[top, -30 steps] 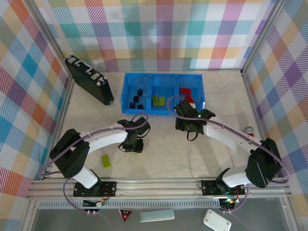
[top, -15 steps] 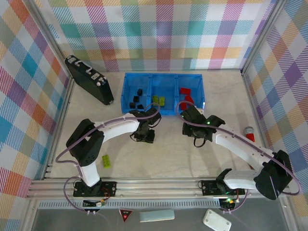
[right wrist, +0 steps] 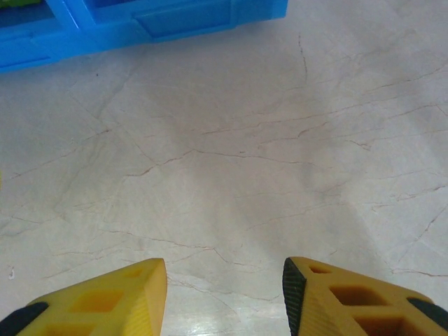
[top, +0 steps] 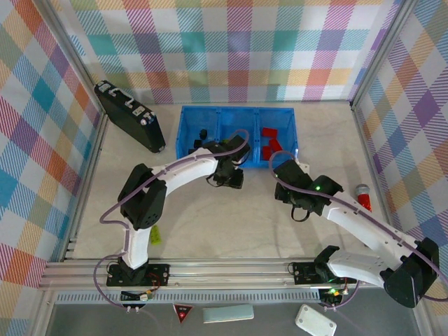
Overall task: Sort the legos into containers by color
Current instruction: Place the lego in the container.
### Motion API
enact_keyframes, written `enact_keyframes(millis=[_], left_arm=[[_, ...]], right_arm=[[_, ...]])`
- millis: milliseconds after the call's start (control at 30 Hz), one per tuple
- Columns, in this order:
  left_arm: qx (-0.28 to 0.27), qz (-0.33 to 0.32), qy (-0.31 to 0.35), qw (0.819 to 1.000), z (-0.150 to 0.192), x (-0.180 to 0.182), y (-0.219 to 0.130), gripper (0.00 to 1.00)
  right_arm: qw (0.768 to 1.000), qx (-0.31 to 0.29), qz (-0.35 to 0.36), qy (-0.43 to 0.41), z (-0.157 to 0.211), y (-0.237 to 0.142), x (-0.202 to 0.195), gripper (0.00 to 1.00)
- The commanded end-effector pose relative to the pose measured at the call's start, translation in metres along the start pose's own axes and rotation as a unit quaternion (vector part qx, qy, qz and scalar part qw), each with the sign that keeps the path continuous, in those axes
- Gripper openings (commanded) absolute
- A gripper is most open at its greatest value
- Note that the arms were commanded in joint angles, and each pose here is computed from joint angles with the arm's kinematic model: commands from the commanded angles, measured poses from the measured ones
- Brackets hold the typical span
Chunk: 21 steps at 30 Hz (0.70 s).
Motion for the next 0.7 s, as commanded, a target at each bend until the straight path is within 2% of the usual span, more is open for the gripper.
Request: enact_keyframes(millis=[0, 300, 667], left_arm=[[-0.007, 0.003, 0.024, 1.000, -0.017, -0.012, -0.004, 0.34], [-0.060, 0.003, 0.014, 0.998, -0.070, -0.002, -0.004, 0.35], [-0.105, 0.037, -0.007, 0.994, -0.115, 0.021, 0.003, 0.35]], right_arm=[[1.000, -0.008, 0.018, 0.006, -0.001, -0.004, -0.011, 0.49], [1.000, -0.004, 0.024, 0.009, -0.001, -0.014, -0.018, 0.49], [1.000, -0.007, 0.021, 0.020, -0.005, -0.026, -0.020, 0.49]])
Point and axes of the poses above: each hand's point on the last joint's axis, 136 mm out from that joint toward the fingers, its own y axis out along the fingers, its own x axis along the line the jaws close on, z = x × y, the point moved 3 cm from there along -y, back along the fingers, and after that the axes turned 12 degrees about y, right-handed, at the moved point
